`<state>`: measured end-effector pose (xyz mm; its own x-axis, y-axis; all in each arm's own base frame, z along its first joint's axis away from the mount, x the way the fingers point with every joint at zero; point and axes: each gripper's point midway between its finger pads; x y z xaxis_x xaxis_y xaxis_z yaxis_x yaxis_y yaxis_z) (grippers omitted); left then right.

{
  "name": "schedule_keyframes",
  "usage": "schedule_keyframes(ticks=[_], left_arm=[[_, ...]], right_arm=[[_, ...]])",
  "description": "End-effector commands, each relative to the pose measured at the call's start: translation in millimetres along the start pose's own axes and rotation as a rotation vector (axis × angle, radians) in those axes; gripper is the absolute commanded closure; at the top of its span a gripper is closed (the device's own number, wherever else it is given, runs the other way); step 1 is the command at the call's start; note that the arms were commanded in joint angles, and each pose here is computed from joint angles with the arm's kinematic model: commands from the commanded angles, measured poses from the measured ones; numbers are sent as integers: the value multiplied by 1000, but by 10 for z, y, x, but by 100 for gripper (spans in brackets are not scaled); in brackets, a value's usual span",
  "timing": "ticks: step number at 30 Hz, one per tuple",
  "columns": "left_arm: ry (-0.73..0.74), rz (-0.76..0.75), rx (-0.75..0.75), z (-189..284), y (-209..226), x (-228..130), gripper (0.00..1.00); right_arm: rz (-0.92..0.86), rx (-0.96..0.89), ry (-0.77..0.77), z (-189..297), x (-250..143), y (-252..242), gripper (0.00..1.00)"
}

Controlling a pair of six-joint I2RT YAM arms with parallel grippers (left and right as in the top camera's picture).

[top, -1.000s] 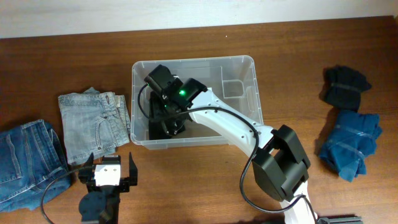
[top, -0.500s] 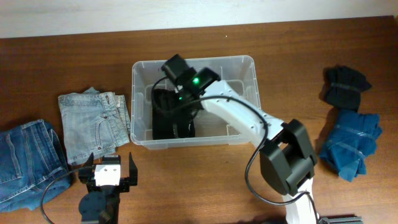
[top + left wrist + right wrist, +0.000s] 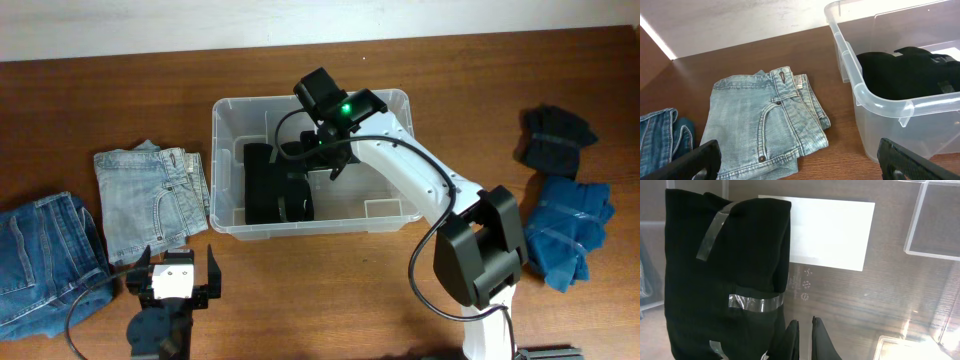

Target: Pack container

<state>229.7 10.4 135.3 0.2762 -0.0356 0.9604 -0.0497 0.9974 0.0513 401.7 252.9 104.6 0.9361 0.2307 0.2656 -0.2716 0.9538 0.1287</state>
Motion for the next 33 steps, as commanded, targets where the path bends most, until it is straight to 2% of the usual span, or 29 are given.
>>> schedule_keyframes(ticks=[1,10,33], left_arm=[[-2,-15,-5,-4,-7,-8,1],[-2,-15,-5,-4,-7,-8,1],[-2,-15,-5,-4,-6,-7,1]], right_arm=[[1,-28,32,-174,-37,-19,96],[-19,-48,117,-492,-217,8,96],[-37,-34,132,-540,-328,259,96]])
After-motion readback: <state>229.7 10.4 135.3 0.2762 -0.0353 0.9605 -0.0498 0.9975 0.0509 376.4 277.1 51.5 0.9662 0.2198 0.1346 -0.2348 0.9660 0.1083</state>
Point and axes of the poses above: each gripper's point midway between its finger pads, its own z axis back along the fingers, its own y axis along the line the jaws close on, x = y × z, and after that the axes turned 9 degrees about z, right-handed
